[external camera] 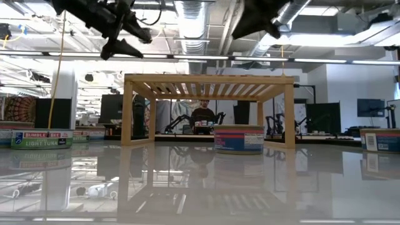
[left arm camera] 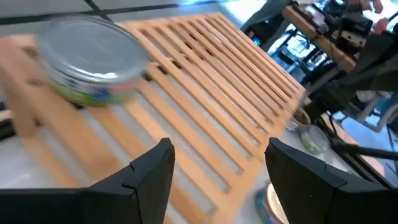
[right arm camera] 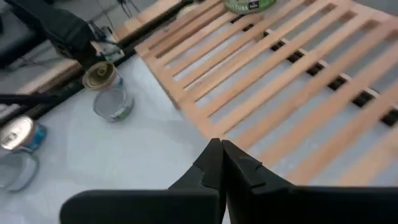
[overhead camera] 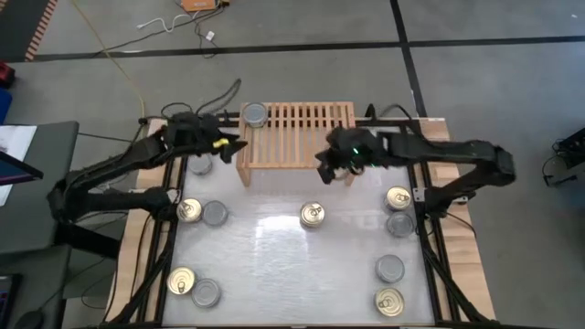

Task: Stack canned seafood by type on shelf
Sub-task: Put the blue tuna can on the shelf

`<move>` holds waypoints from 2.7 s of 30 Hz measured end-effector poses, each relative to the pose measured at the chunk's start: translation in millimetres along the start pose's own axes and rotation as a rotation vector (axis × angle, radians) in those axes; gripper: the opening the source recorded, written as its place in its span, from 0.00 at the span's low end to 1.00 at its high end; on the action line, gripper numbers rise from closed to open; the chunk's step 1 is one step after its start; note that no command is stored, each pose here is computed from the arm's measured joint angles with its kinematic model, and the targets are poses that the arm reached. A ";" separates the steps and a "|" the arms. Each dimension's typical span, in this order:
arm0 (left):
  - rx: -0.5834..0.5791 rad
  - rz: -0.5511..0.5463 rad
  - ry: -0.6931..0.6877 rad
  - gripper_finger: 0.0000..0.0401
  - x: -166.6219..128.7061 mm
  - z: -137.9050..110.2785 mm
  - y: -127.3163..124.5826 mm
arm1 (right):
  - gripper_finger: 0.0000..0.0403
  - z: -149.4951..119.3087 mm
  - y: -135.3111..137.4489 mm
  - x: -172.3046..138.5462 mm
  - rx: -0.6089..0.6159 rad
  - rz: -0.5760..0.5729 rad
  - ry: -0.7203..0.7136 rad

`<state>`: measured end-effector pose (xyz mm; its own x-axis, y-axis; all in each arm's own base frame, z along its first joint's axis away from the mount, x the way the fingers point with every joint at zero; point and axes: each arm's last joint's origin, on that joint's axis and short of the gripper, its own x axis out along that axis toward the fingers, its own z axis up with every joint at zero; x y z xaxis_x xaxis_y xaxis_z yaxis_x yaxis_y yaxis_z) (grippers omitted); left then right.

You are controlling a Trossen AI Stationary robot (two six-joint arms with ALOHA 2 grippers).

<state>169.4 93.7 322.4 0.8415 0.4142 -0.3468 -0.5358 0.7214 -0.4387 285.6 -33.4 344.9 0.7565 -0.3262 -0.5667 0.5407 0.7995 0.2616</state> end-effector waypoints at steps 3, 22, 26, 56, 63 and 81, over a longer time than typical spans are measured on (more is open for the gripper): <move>-0.004 -0.007 0.001 0.60 -0.2 -10.3 -19.6 | 0.08 -21.0 11.4 -18.3 0.013 -0.012 -0.015; -0.331 -0.004 0.144 0.60 23.4 -142.8 -140.9 | 0.07 -181.9 55.7 -100.2 0.159 0.110 0.114; -0.427 -0.001 0.187 0.60 36.3 -175.4 -154.0 | 0.07 -207.1 59.6 -98.5 0.210 0.081 0.159; -0.420 -0.009 0.306 0.60 114.7 -179.2 -137.9 | 0.46 -193.0 48.0 31.7 0.555 -0.224 0.152; -0.349 -0.023 0.313 0.60 120.8 -173.0 -131.5 | 0.46 -176.8 35.6 47.0 0.549 -0.225 0.174; -0.315 -0.047 0.350 0.60 127.4 -166.8 -123.9 | 0.42 -187.3 29.1 93.3 0.562 -0.210 0.292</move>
<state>331.6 -35.5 194.3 0.8209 0.1340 -0.5551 -0.5377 0.5087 -0.6724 303.1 53.9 153.3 0.5260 -0.2330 -0.8179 0.8352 0.3231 0.4451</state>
